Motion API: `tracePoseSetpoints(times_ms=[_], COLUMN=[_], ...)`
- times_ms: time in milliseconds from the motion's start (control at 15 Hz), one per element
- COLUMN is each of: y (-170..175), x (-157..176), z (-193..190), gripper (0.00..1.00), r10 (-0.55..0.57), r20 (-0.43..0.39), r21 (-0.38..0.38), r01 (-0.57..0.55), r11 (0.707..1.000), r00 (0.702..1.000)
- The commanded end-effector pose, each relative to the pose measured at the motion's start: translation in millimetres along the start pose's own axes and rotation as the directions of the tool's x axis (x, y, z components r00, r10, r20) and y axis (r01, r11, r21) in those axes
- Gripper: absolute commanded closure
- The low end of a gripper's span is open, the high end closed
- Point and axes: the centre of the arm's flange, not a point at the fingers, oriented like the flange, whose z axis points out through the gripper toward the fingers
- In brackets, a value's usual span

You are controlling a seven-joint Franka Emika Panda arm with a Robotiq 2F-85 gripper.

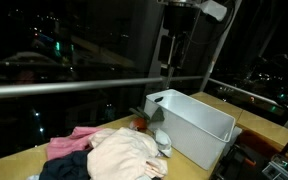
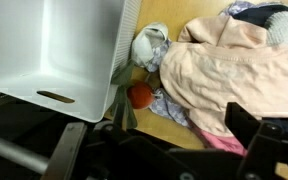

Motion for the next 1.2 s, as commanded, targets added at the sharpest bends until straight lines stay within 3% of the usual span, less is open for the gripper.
tracePoseSetpoints(times_ms=[0,200,667,867,1133], y=[0,-7,-104,-140,-154], x=[0,-3,-3,4,5], z=[0,2,29,48,81], gripper=[0.0,0.0,0.0,0.0,0.0], r10=[0.0,-0.003,-0.049,-0.059,-0.064], r20=[0.0,-0.005,-0.149,-0.161,-0.144], r21=[0.0,-0.004,0.043,0.052,0.061], r01=[0.0,0.003,0.056,0.068,0.074], r11=[1.0,1.0,0.998,0.996,0.995], r00=[1.0,1.0,0.988,0.985,0.987])
